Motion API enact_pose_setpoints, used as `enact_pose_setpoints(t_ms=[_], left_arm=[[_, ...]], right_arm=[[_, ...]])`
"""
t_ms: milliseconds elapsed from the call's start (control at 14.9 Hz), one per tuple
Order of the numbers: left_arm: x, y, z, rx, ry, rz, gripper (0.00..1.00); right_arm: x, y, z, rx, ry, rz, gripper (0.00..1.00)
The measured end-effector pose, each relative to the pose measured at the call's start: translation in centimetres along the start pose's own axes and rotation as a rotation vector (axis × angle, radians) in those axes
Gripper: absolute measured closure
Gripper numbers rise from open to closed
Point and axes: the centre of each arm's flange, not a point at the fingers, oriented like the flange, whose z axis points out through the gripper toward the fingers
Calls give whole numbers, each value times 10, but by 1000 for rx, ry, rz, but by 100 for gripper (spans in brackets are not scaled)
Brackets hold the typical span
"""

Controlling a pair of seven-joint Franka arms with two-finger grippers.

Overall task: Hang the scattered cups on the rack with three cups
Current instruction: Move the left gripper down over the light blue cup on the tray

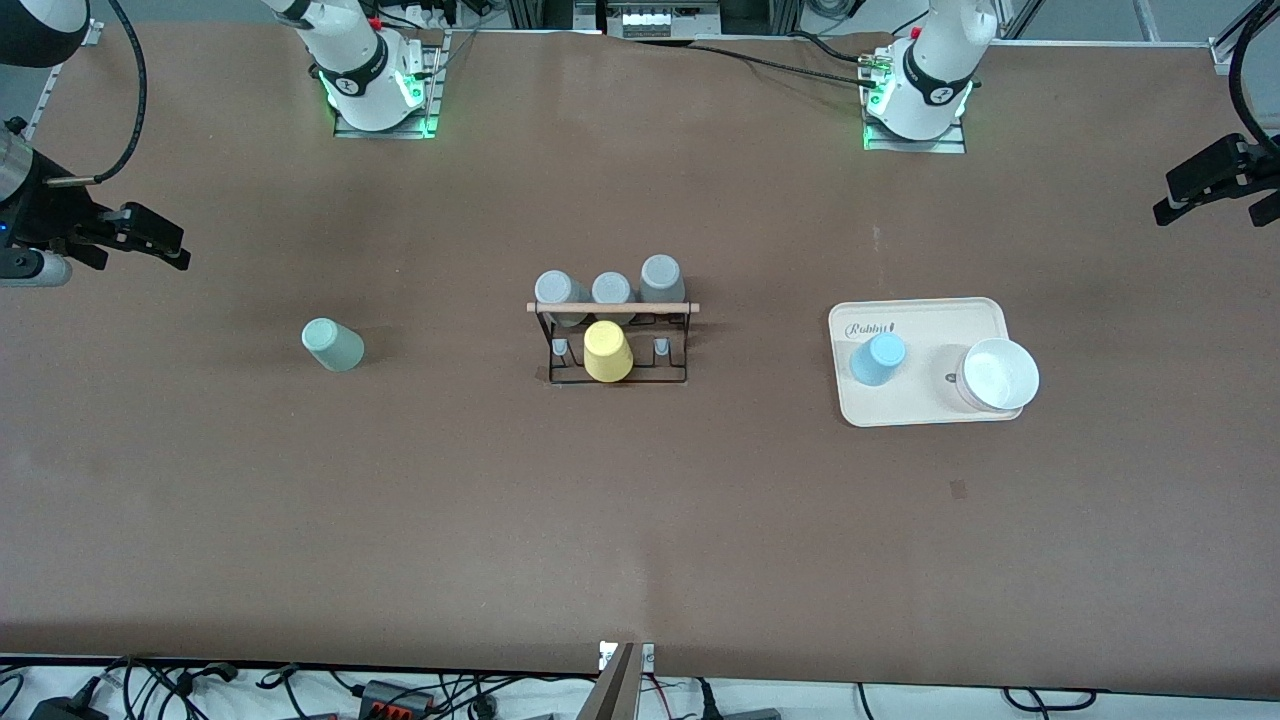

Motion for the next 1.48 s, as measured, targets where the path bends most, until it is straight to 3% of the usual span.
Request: enact_pose_setpoints(t_ms=[403,604,806,1007,1478], left_arm=[[1,1,3,0,-10,-1,0],[7,7,27,0,-70,10,0],[15,28,80,2,-154,12,0],[20,60,141,13,-178,-20,0],[17,104,285,17,-126,-113,0]], right_arm=[[0,0,-1,0,3,0,0],[0,0,-2,0,4,0,0],[0,1,-2,0,4,2,0],[0,1,-3,0,5,1,0],[0,1,-3,0,6,2,0]])
